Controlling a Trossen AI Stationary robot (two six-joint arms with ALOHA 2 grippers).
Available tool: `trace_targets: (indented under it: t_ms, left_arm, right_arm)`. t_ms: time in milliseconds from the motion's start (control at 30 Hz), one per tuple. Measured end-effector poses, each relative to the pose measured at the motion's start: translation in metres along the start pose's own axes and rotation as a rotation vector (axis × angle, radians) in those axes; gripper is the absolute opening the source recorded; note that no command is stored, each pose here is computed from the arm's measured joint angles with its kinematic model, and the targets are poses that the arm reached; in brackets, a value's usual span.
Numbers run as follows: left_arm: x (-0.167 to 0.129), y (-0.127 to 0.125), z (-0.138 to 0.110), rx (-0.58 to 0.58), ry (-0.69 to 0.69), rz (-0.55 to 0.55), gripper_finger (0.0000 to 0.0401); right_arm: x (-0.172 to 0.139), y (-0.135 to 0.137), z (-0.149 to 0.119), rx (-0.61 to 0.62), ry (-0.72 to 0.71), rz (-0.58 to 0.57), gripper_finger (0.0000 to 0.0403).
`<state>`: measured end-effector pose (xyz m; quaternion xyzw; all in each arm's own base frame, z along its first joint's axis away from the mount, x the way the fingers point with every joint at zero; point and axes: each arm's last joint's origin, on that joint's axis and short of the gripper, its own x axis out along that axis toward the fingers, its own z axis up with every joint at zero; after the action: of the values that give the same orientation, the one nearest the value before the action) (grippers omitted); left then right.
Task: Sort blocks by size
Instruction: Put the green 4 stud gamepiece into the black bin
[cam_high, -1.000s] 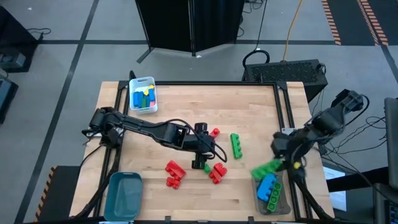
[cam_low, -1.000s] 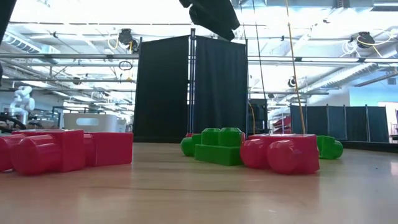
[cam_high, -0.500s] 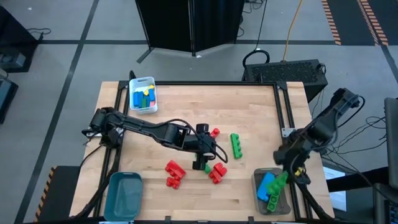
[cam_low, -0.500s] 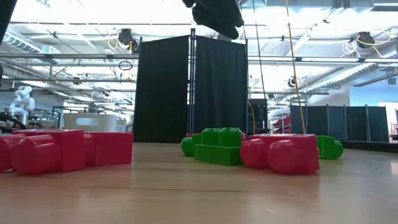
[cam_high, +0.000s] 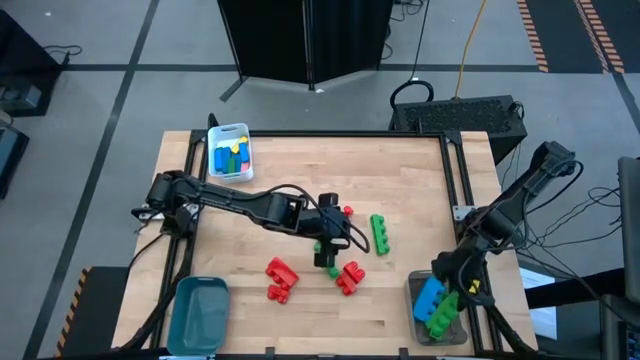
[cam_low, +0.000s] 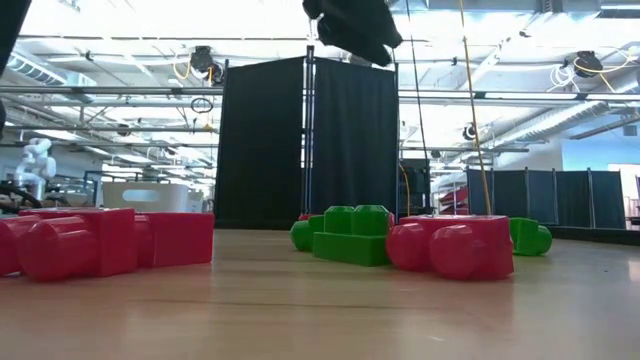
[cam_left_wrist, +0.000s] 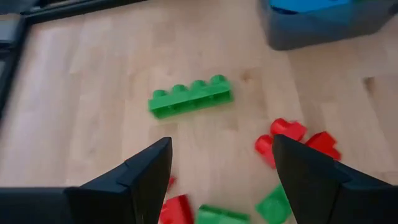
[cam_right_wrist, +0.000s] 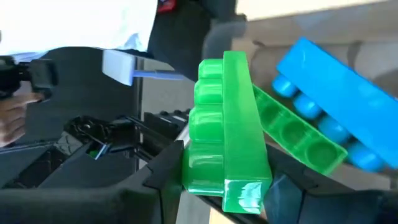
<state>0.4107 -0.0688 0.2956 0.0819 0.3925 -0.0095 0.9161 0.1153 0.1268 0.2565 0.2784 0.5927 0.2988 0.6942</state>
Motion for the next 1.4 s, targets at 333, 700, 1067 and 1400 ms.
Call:
trace_targets:
  t_ms: [333,700,1067,1400]
  left_arm:
    - [0.043,0.006,-0.010,-0.013,0.039,-0.084,0.0264]
    - [0.060,0.010,-0.010,-0.002,0.000,-0.102,0.0265]
    - [0.070,0.008,-0.007,0.001,-0.053,-0.127,0.0265]
    - [0.122,-0.003,-0.015,0.166,-0.149,-0.098,0.0264]
  right_arm:
    - [0.014,-0.006,0.006,-0.026,0.045,-0.068,0.0157]
    - [0.025,-0.020,0.021,0.005,0.064,-0.140,0.0186]
    - [0.019,-0.024,0.020,0.054,0.058,-0.167,0.0247]
    - [-0.011,-0.013,0.012,0.041,-0.105,-0.244,0.0217]
